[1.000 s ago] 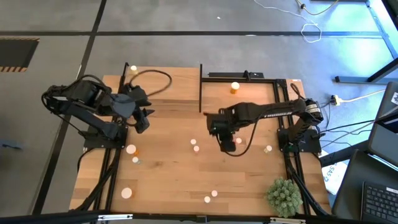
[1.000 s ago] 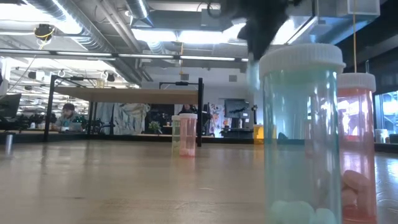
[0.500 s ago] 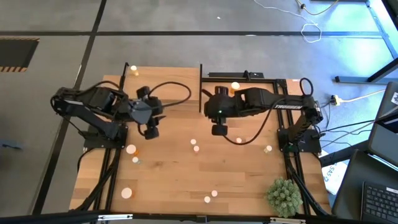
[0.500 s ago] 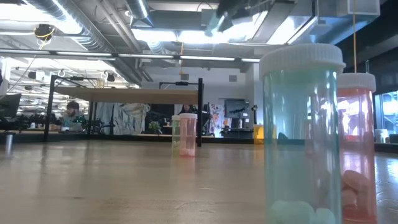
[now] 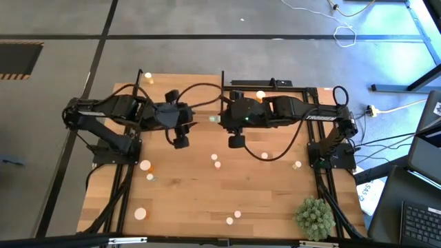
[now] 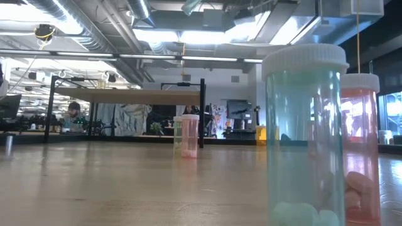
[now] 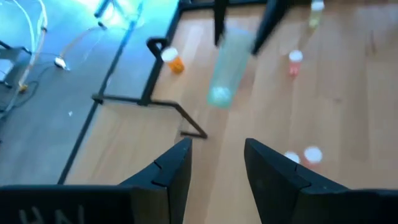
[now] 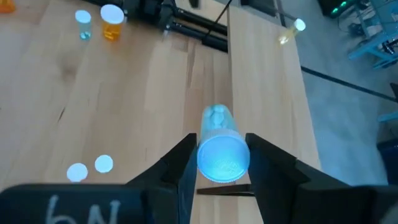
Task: Pick and place medicine bottles onto shelf by color
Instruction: Put the top right small blue pill on the shelf
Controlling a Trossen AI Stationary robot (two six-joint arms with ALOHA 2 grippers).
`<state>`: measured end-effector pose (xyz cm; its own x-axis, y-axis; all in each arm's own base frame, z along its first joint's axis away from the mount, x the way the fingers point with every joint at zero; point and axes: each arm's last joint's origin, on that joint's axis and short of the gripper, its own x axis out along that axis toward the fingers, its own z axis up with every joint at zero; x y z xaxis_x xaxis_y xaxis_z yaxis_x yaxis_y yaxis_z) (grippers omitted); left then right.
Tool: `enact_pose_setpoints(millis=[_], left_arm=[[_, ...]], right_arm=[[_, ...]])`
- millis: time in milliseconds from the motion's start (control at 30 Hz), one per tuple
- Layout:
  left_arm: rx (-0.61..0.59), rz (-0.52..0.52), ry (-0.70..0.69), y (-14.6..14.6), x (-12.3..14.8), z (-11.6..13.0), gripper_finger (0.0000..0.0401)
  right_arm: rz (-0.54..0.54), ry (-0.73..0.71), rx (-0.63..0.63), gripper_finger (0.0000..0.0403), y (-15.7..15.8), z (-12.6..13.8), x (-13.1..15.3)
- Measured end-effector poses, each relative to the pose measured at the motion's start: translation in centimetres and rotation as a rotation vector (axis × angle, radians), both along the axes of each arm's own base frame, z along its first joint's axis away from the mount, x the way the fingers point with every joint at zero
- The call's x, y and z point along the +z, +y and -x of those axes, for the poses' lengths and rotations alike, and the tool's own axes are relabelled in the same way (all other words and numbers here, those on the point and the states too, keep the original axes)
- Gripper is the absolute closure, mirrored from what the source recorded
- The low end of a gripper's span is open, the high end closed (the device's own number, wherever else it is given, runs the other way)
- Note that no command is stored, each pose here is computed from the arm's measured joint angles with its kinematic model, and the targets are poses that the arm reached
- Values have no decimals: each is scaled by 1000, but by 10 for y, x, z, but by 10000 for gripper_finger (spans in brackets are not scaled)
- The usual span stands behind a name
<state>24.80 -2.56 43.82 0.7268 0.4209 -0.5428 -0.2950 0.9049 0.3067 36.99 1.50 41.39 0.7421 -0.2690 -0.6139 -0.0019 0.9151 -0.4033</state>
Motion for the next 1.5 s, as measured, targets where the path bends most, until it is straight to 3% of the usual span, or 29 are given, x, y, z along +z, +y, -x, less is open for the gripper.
enact_pose_setpoints(millis=[167, 667, 1500], left_arm=[[-32, -54, 9, 8, 0, -9, 260], [-164, 6, -7, 36, -3, -28, 260], [-171, 84, -8, 48, -7, -33, 260]], right_arm=[[14, -21, 13, 273, 0, -2, 2], [34, -89, 31, 273, 0, -6, 8], [34, -96, 32, 273, 0, -7, 8]])
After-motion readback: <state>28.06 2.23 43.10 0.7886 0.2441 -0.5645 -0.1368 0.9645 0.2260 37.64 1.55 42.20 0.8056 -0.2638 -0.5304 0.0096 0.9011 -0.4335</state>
